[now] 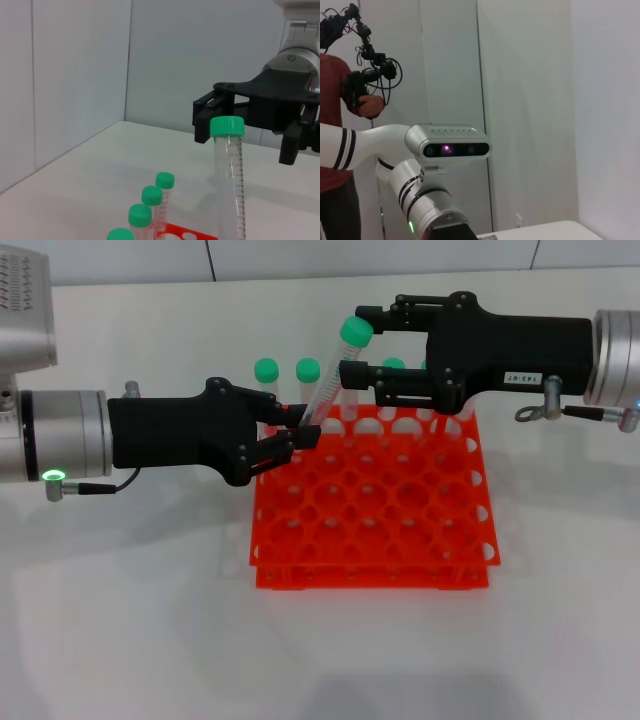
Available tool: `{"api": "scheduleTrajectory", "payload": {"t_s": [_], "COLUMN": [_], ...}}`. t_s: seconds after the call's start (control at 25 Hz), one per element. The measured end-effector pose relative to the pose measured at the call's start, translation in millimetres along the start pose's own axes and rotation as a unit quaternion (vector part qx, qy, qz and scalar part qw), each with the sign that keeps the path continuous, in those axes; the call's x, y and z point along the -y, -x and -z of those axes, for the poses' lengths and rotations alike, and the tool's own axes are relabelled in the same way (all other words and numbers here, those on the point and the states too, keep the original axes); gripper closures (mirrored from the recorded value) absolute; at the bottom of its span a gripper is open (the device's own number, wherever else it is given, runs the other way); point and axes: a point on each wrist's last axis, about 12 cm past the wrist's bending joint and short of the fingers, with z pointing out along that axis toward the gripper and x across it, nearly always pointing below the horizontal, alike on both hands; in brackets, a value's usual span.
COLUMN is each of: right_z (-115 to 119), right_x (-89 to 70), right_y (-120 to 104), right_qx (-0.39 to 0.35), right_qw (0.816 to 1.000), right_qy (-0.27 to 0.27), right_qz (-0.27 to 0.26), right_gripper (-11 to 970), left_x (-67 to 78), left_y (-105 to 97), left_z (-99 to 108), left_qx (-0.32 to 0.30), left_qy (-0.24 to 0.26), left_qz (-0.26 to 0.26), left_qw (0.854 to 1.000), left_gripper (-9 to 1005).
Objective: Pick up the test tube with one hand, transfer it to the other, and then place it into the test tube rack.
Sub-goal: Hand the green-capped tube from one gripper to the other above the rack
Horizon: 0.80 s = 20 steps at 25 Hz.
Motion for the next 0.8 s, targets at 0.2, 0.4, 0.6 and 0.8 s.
{"api": "scheduleTrajectory", "payload": {"t_s": [0.2,0.4,0.6,0.8], "right_z": [-4.2,-7.5,-8.0,-10.5], "right_x": [1.2,2.6,3.5,3.7], "right_y": [0.8,0.8,0.8,1.6], "right_qx": [0.0,-0.001,-0.002,-0.004], "right_qw": [1.0,1.0,1.0,1.0], "right_qy": [0.004,0.007,0.004,0.006], "right_qz": [-0.001,-0.003,-0.002,0.0], "right_gripper": [339,367,396,425], "left_x": [0.1,0.4,0.5,0.5], "left_y": [-0.1,-0.1,-0.1,-0.1], "left_z": [-0.2,-0.6,-0.8,-0.8], "left_qx": [0.0,0.0,0.0,0.0], "left_qy": [0.0,-0.001,-0.001,-0.001], "left_qz": [0.0,0.001,0.001,0.001], "left_qw": [1.0,1.0,1.0,1.0], "left_gripper": [803,803,803,803]}}
